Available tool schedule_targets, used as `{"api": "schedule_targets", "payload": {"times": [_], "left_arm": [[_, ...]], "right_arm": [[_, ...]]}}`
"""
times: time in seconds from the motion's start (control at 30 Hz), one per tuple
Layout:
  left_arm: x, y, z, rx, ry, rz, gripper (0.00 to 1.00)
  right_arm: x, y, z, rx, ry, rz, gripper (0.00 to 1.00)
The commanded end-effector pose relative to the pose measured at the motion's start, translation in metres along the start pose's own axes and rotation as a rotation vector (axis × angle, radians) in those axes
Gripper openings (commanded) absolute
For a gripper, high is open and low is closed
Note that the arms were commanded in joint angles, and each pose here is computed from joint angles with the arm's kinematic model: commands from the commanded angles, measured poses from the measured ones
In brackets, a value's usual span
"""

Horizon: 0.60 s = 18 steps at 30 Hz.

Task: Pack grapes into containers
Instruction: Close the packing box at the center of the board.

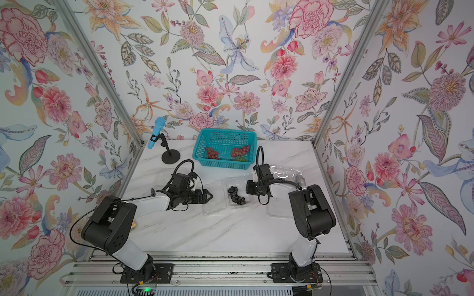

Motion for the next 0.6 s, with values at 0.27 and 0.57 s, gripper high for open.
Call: {"api": "schedule_targets", "payload": {"times": [0.27,0.57], "left_arm": [[-0.008,-0.012,0.005,0.080,-0.044,0.005,1.00],[-0.035,-0.023,-0.015,0.087,-0.128,0.037,1.00]], "right_arm": [[0.000,0.002,0.007,-0.014,-0.001,0.034,0.15],[0.003,0.005,0.018,0.025,0.007,0.019,0.15]]}}
Point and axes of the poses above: each gripper's point midway between its finger pads, its own z axis out along the fingers, its own y axis along the line the jaws close on, x = y × z, the point moved 7 cm from there along -z, back along the fingers, and after that the axes turned 15 degrees about z, right-handed, at the moved point
